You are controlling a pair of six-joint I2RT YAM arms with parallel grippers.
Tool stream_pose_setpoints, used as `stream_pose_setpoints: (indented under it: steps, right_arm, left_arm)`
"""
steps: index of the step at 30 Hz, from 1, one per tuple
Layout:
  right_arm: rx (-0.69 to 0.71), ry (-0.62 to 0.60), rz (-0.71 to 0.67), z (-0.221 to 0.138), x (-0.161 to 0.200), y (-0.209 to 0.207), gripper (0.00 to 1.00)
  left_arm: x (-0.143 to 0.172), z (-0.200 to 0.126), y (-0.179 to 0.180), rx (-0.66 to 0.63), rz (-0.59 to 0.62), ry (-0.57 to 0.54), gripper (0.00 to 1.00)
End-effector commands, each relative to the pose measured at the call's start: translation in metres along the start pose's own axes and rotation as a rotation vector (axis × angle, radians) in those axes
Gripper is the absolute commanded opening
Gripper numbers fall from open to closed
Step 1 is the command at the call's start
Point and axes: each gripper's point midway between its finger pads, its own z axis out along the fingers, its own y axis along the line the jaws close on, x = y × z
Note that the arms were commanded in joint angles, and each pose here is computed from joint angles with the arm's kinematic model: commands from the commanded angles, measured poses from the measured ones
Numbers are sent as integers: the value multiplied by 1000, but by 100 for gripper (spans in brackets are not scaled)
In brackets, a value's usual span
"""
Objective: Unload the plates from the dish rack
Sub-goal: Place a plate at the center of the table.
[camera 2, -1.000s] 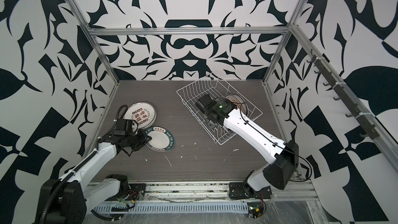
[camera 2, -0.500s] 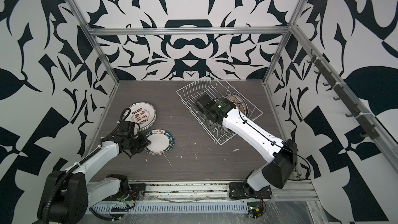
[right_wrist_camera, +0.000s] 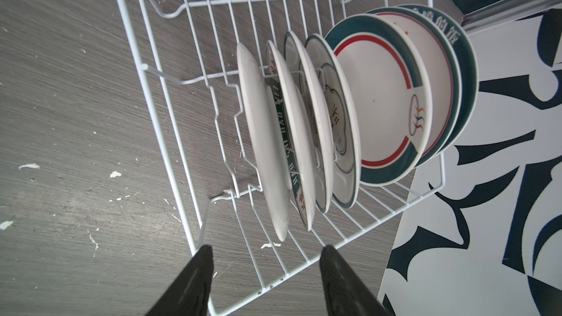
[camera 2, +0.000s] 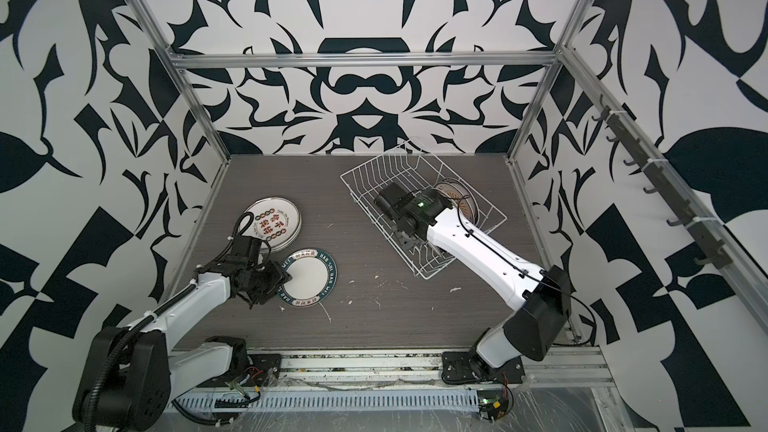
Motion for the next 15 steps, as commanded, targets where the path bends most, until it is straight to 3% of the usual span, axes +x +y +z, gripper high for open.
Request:
stream_pose_setpoints:
  steps: [1,10,13,15]
  right_arm:
    - [5,11,-29,0,1,1,60]
    - [20,29,-52,18,-3,6,56]
    - [57,41,-58,27,-5,3,55]
    - [63,48,-58,33,-7,2,55]
  left_arm:
    - [6,-5,16,-81,-11,15,63]
    - [-3,-27,4,-56,4,-34,73]
    - [-7,-38,-1,-42,15,-67,88]
    - [-9,-43,-6,-17,31,-86,90]
